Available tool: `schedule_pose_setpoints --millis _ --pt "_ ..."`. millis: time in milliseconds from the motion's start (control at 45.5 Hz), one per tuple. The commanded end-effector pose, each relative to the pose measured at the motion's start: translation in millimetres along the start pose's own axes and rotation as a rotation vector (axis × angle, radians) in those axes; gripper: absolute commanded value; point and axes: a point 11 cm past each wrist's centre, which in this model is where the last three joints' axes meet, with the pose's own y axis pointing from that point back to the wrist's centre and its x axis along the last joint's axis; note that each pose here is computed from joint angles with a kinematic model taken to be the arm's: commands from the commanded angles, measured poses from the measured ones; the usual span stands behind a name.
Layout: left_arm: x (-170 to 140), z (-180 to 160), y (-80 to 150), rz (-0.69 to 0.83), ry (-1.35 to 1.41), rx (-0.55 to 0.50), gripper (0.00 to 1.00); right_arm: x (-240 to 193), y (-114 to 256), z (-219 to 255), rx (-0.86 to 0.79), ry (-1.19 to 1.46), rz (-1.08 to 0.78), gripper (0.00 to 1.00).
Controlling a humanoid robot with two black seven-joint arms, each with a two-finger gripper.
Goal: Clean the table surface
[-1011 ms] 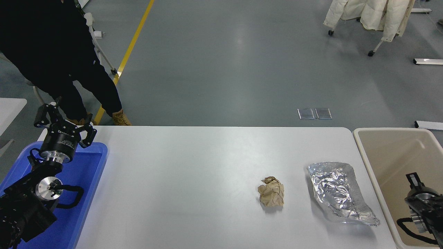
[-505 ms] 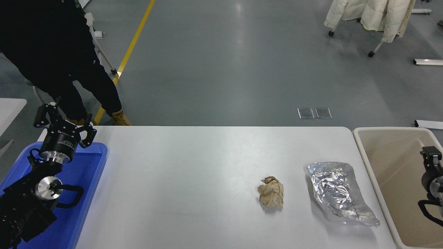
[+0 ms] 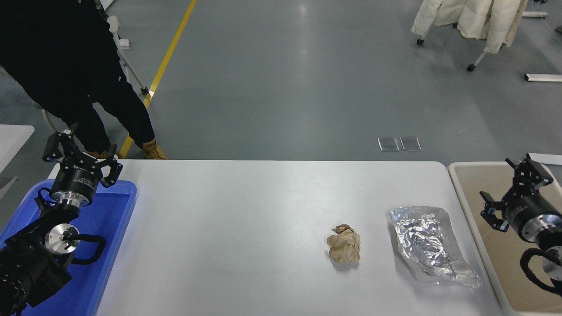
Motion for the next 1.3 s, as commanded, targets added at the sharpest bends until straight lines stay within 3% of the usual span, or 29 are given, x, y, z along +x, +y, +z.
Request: schedule_pose_setpoints --millis 0,396,813,1121,1275 --pt "0 0 0 0.001 0.000 0.000 1.00 -69 -16 17 0.068 -0.255 -0.107 0.99" --pt "0 0 0 0.000 0.000 -0.001 1.00 -141 -46 37 0.043 -0.387 -0.167 0.99" --pt "0 0 0 -0.001 0.001 0.000 1.00 -134 -50 47 0.067 -0.317 -0.155 0.99" --pt "-1 0 -1 -0.003 0.002 -0.001 1.00 -143 -44 69 0.107 0.052 -0.235 0.99" --pt "0 0 0 -0.001 0.001 0.000 1.00 -137 -43 81 0.097 0.087 -0.226 0.99"
